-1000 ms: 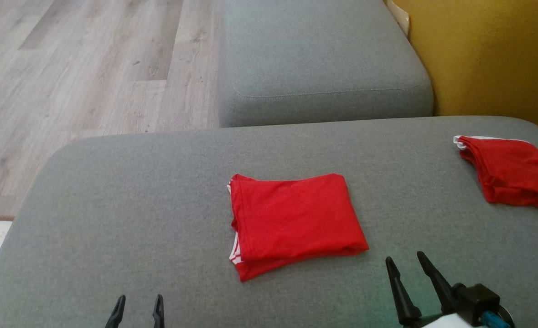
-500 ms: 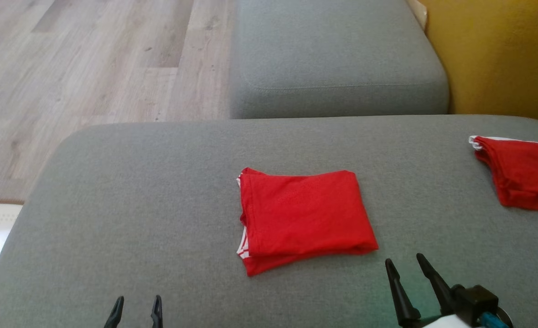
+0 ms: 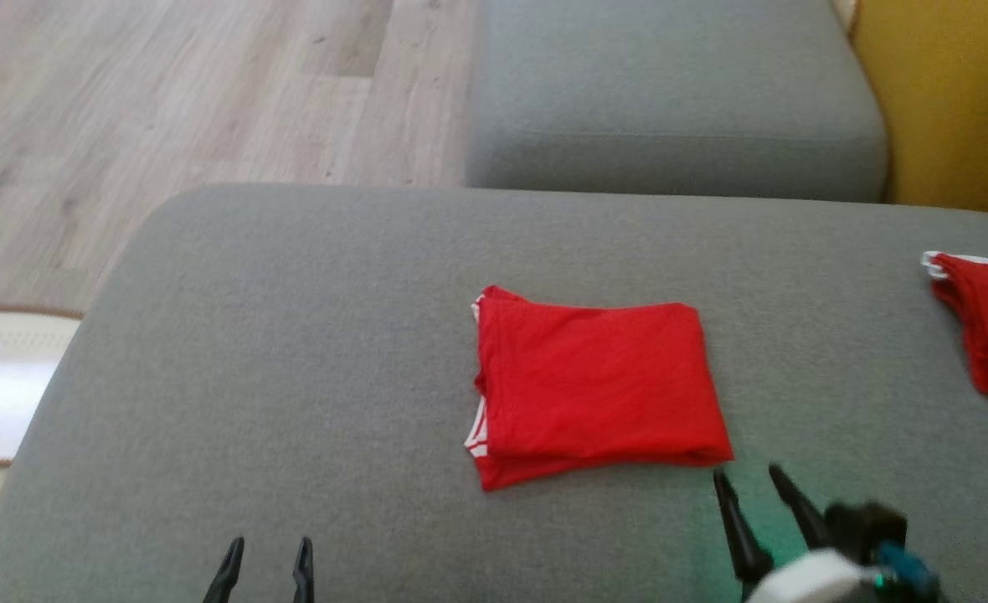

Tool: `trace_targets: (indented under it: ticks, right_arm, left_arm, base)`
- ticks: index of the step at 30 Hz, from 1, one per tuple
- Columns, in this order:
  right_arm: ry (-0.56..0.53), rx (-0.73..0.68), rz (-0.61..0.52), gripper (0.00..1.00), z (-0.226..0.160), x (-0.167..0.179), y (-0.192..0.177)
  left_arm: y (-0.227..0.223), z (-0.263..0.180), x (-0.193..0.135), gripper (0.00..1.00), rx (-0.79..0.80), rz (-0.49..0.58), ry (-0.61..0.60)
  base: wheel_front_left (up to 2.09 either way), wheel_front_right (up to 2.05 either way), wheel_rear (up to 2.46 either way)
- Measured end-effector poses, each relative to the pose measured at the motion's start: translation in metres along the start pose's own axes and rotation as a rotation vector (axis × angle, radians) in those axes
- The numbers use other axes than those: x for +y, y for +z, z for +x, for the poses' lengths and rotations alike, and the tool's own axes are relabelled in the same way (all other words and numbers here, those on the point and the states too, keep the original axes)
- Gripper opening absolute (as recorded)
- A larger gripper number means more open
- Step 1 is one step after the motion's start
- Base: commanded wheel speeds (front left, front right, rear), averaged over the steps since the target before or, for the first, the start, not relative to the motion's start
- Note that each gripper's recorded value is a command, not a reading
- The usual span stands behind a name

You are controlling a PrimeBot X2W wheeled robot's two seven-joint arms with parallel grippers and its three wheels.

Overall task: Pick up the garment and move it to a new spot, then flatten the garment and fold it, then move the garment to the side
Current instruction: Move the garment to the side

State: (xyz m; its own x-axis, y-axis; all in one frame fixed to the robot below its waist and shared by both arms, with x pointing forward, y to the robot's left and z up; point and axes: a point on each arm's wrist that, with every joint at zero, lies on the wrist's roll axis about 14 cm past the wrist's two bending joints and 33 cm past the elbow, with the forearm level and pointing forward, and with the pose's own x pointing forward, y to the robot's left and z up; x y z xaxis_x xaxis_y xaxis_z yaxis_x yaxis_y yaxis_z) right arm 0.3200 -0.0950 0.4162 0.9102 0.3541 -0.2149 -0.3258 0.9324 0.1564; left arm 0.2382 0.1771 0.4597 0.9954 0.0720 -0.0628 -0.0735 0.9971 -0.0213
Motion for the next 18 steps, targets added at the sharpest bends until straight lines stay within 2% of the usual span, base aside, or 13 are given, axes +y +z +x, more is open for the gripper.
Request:
trace_targets:
  ticks: [7, 14, 18]
  right_arm:
    - [0.042, 0.072, 0.004, 1.00, 0.048, -0.006, 0.018]
    - [-0.015, 0.167, 0.060, 1.00, 0.083, -0.042, 0.035]
    - [-0.040, 0.247, 0.112, 1.00, 0.096, -0.052, 0.030]
  left_arm:
    - [0.000, 0.007, -0.001, 1.00, 0.006, -0.005, 0.006]
    - [-0.005, 0.012, -0.008, 1.00, 0.028, -0.014, -0.014]
    - [-0.004, 0.015, -0.008, 1.00, 0.028, -0.017, -0.009]
  base:
    - [0.00, 0.00, 0.00]
    - [0.00, 0.00, 0.00]
    - [0.00, 0.00, 0.00]
